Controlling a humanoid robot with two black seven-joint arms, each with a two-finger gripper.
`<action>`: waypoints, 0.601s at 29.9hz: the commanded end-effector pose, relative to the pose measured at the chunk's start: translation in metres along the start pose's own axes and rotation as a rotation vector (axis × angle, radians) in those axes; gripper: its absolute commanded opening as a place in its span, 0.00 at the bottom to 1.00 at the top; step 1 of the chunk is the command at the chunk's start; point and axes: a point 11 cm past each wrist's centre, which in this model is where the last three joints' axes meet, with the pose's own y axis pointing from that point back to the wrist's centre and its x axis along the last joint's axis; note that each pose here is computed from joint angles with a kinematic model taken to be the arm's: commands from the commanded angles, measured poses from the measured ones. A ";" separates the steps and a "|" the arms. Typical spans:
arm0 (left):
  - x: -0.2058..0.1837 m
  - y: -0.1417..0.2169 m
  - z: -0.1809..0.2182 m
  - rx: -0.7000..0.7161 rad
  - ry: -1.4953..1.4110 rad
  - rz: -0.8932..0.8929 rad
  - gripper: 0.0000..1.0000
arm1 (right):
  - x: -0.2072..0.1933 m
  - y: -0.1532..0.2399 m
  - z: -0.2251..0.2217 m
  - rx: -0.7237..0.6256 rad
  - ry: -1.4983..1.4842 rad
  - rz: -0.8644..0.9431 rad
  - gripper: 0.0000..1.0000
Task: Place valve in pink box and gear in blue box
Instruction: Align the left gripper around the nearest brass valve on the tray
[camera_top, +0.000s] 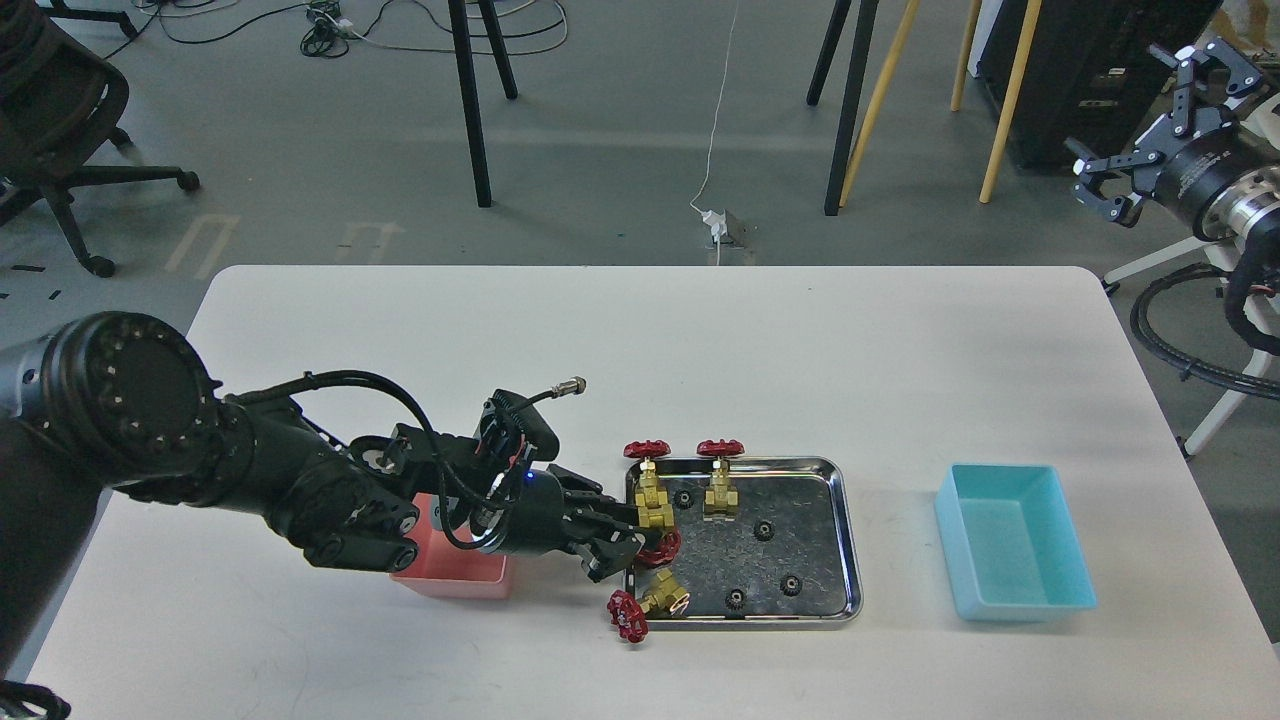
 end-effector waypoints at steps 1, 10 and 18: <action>0.001 0.001 -0.001 0.002 0.000 0.001 0.30 | 0.002 0.001 0.002 -0.004 -0.001 0.004 0.99; 0.001 0.001 -0.001 0.002 0.000 0.001 0.25 | 0.002 0.001 0.003 -0.005 -0.001 0.005 0.99; 0.002 0.001 -0.001 0.003 -0.001 0.003 0.23 | 0.007 0.003 0.004 -0.006 -0.002 0.017 0.99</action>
